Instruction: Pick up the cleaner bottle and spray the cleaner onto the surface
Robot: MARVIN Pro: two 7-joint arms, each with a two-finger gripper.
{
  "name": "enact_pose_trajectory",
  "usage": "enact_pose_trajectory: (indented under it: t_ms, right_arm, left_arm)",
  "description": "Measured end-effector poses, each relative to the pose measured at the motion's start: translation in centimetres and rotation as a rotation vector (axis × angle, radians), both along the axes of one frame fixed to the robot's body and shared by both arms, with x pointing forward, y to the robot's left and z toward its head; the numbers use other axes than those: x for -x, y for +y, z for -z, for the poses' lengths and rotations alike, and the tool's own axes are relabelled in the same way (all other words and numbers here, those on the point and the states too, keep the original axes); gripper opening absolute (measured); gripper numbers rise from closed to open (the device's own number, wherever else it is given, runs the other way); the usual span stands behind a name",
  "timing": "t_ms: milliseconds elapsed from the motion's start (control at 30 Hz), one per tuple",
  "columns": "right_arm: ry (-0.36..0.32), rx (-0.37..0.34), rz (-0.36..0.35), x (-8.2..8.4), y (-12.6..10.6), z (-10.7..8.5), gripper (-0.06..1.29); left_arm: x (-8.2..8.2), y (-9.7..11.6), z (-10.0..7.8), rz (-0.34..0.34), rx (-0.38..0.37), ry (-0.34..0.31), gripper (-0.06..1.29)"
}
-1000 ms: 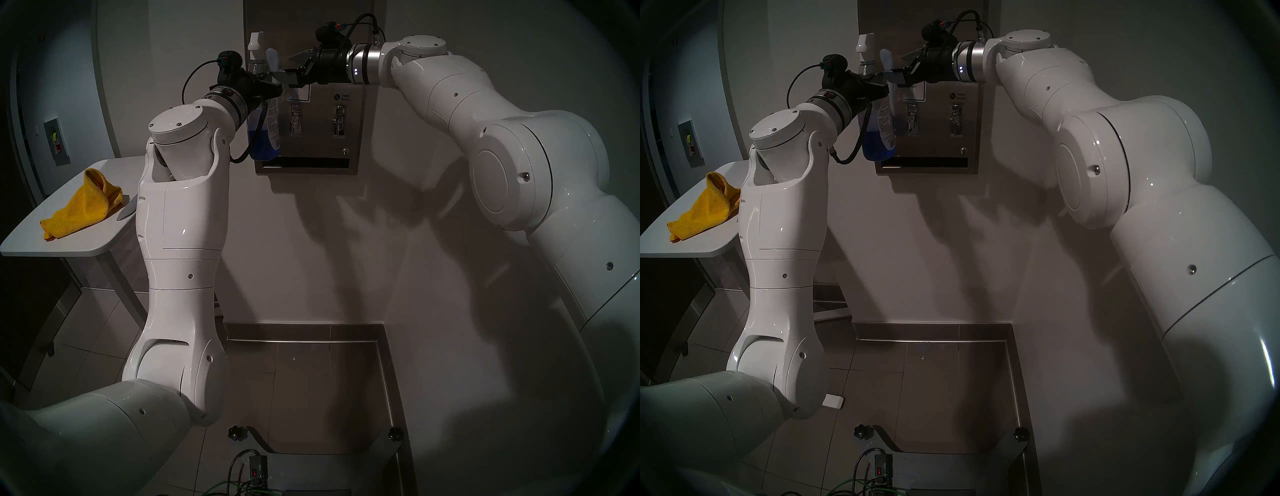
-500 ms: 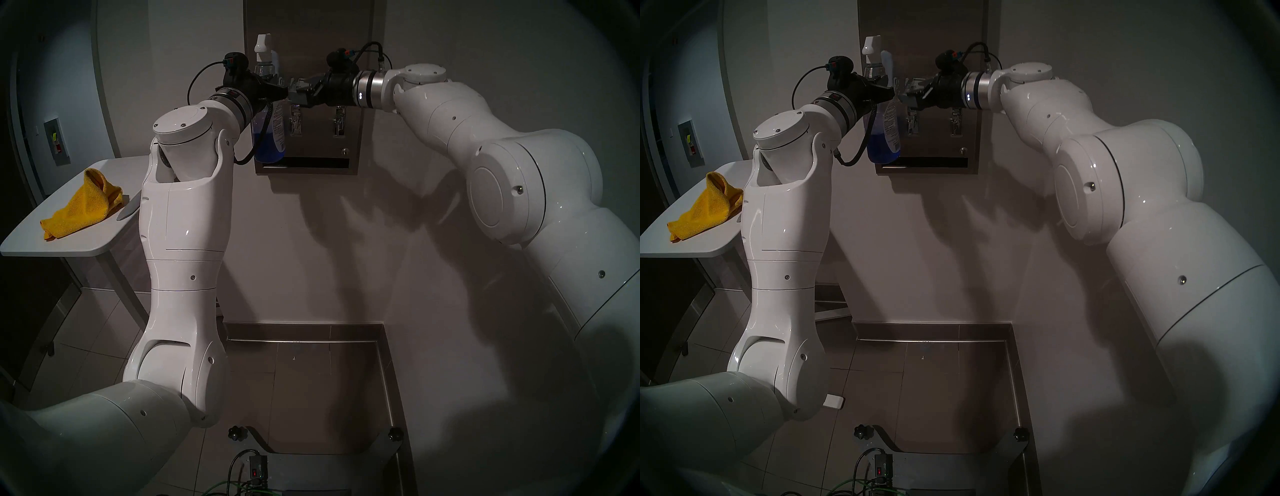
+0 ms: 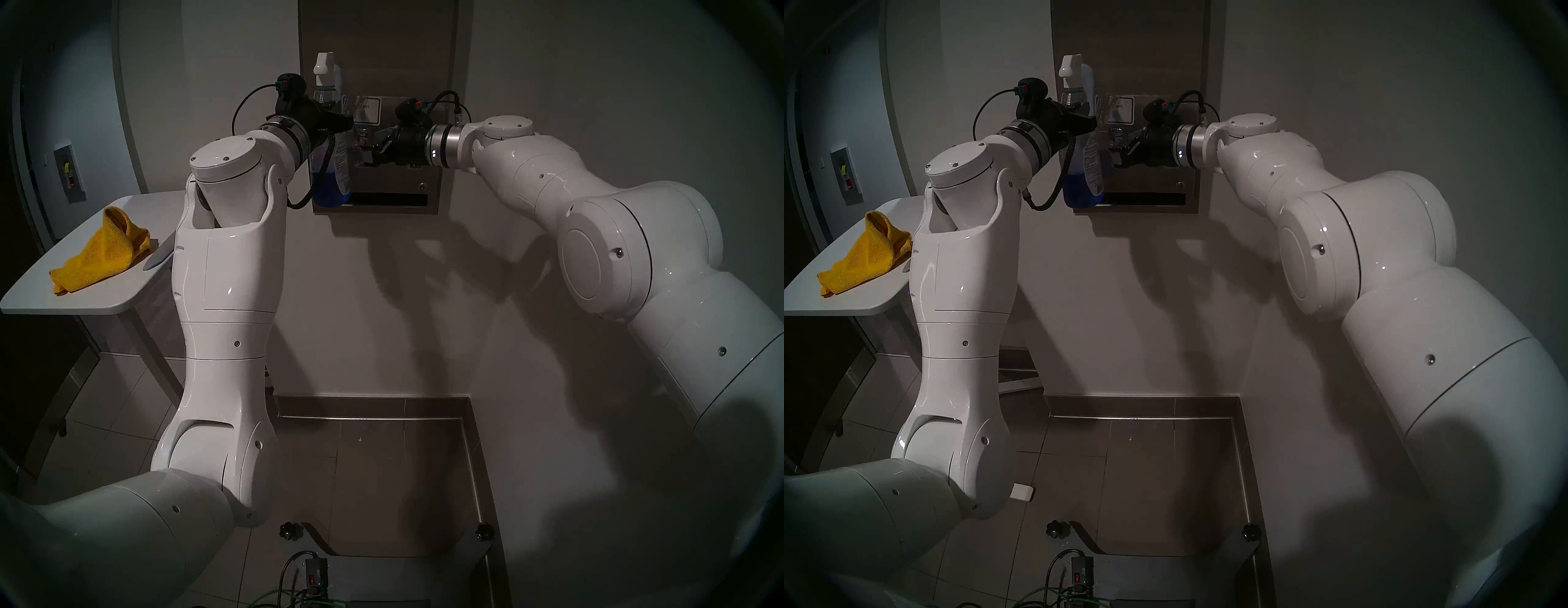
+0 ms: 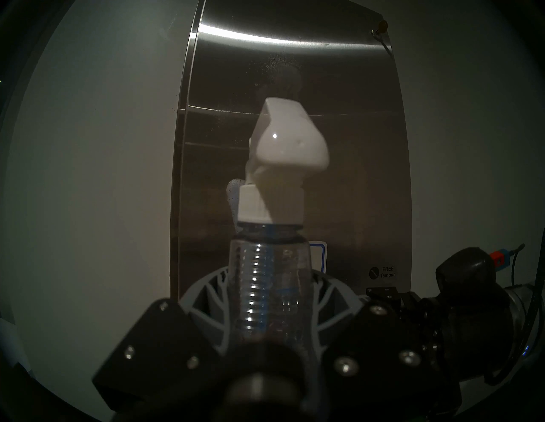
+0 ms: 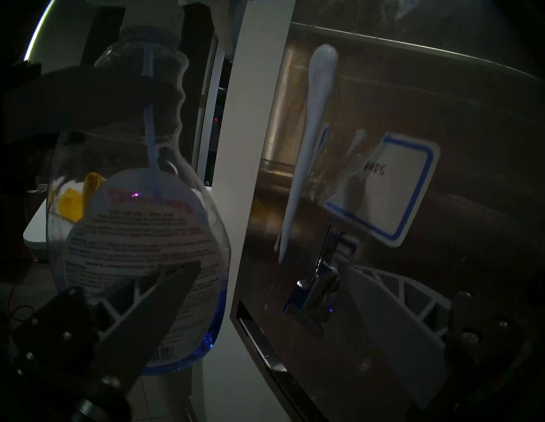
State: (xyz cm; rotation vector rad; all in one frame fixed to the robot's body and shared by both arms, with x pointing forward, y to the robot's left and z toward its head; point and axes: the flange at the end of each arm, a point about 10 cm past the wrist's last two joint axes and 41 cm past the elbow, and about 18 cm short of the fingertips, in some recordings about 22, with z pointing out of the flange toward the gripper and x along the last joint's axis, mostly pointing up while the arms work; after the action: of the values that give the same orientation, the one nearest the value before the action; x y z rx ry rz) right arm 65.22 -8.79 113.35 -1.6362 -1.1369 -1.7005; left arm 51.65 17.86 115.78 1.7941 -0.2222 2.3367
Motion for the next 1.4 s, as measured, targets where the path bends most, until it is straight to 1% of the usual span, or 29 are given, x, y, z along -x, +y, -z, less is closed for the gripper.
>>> enact_pose_trajectory:
  t_ms: [133,733,933,1000,1133,1200,1400]
  right_arm:
    - [0.014,-0.003,-0.004,0.0,0.2,1.1,1.22]
    - [-0.013,-0.02,-0.058,0.5,0.8,1.7,1.22]
    - [-0.01,-0.043,-0.055,0.4,0.3,2.3,1.22]
    - [-0.002,-0.054,-0.045,0.3,-0.3,2.8,1.22]
    - [0.021,-0.074,-0.003,0.0,-2.2,4.4,1.22]
    - [0.04,-0.086,0.03,-0.2,-3.6,5.7,1.22]
    - [0.085,-0.116,0.088,-0.2,-6.3,9.1,1.22]
  left_arm:
    - [-0.1,0.1,0.3,-0.002,0.001,0.012,0.33]
    - [0.0,0.8,0.4,-0.015,0.01,0.022,0.33]
    - [0.0,0.8,0.4,-0.015,0.01,0.026,0.33]
    - [0.0,0.7,0.4,-0.013,0.01,0.028,0.33]
    - [-0.1,0.6,0.7,-0.008,0.01,0.037,0.33]
    - [-0.1,0.6,0.8,-0.006,0.01,0.043,0.33]
    - [-0.2,0.5,1.4,-0.002,0.01,0.062,0.33]
